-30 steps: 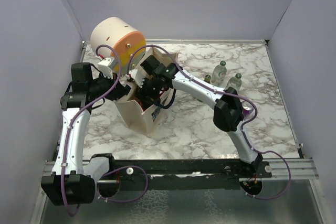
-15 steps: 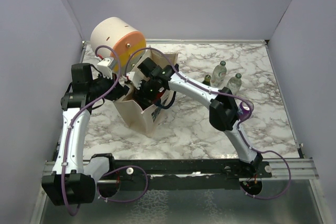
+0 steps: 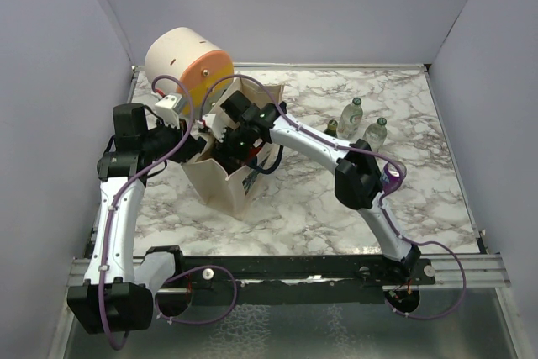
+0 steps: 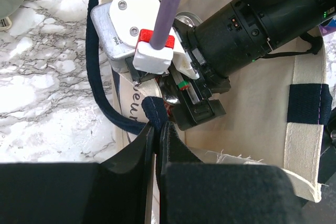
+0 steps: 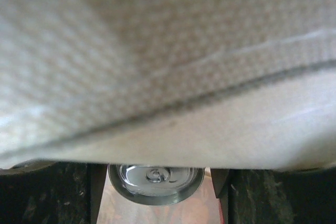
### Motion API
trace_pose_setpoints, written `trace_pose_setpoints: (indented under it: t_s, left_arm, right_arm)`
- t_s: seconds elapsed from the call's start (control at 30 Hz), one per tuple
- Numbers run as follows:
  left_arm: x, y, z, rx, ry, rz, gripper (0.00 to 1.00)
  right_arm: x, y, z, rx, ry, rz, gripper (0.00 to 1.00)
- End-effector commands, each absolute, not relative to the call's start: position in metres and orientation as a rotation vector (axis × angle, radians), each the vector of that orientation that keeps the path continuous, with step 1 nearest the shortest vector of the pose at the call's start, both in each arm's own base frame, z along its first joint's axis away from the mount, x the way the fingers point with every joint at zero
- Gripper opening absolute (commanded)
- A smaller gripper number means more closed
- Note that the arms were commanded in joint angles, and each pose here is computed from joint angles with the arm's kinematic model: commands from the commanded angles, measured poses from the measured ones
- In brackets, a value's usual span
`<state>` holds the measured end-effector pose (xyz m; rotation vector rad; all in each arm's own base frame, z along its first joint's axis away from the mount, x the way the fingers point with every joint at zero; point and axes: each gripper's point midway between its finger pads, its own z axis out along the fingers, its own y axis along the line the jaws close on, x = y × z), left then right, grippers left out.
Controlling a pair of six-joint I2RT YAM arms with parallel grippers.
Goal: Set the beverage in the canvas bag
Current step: Place the drink in the canvas bag.
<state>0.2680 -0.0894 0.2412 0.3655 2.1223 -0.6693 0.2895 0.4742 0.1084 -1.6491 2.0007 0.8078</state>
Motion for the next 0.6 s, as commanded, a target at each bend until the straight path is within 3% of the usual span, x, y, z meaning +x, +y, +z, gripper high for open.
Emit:
trace_pose_setpoints:
  t_s: [0.0, 0.17, 0.57]
  left_arm:
    - [0.264, -0.090, 0.246, 0.389, 2.088, -0.670, 0.00]
    - [0.263, -0.091, 0.246, 0.394, 2.084, -0.674, 0.00]
    - [0.264, -0.091, 0.244, 0.393, 2.085, -0.677, 0.00]
  right_arm:
    - [0.287, 0.495, 0.154, -1.620, 1.827, 0.913, 0.72]
    - [0.286, 0.495, 0.158, -1.621, 1.824, 0.912, 0.82]
    - [0.286, 0.491, 0.173, -1.608, 1.796, 0.902, 0.92]
